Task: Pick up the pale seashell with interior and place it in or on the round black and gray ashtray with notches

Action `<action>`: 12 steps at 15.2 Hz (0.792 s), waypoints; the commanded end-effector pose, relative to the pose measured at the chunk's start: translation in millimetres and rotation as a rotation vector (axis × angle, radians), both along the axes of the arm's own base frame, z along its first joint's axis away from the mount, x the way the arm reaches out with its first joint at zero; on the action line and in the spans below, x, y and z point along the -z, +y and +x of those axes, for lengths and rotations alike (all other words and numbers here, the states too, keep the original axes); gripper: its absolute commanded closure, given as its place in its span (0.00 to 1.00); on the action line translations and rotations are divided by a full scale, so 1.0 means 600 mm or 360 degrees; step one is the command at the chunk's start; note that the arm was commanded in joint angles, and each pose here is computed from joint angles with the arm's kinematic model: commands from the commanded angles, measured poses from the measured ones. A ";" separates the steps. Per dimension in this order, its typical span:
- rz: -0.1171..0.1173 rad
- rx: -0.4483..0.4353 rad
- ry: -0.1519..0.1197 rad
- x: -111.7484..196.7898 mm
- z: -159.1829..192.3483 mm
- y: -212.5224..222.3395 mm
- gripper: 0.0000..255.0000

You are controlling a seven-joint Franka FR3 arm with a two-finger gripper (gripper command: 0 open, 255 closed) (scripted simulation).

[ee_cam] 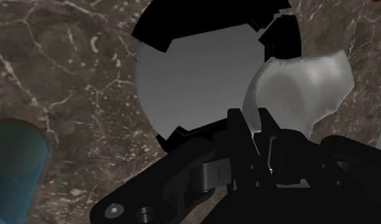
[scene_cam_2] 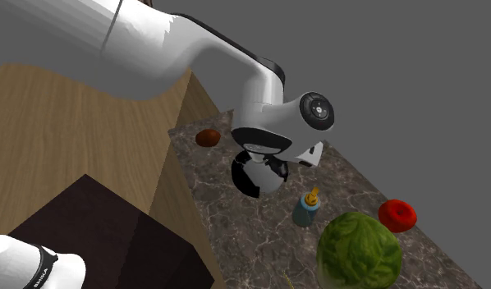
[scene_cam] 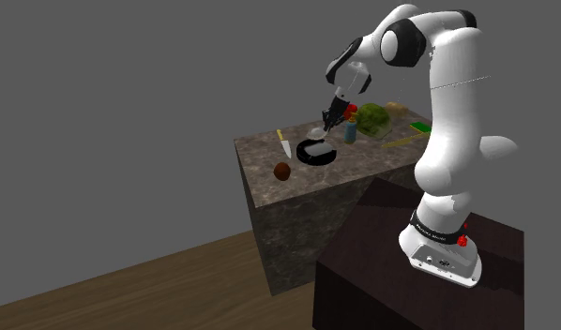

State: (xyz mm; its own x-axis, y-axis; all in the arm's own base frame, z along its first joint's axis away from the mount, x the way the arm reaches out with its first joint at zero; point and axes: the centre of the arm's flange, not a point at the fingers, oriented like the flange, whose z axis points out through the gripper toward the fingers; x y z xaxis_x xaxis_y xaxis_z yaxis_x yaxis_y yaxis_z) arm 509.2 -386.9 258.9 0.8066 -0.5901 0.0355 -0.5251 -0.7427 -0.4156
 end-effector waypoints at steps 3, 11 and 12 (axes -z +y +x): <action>0.0000 0.0001 0.0000 0.035 0.001 0.001 1.00; 0.0000 0.0001 0.0000 0.108 0.001 0.001 1.00; 0.0000 0.0001 0.0000 0.108 0.001 0.001 1.00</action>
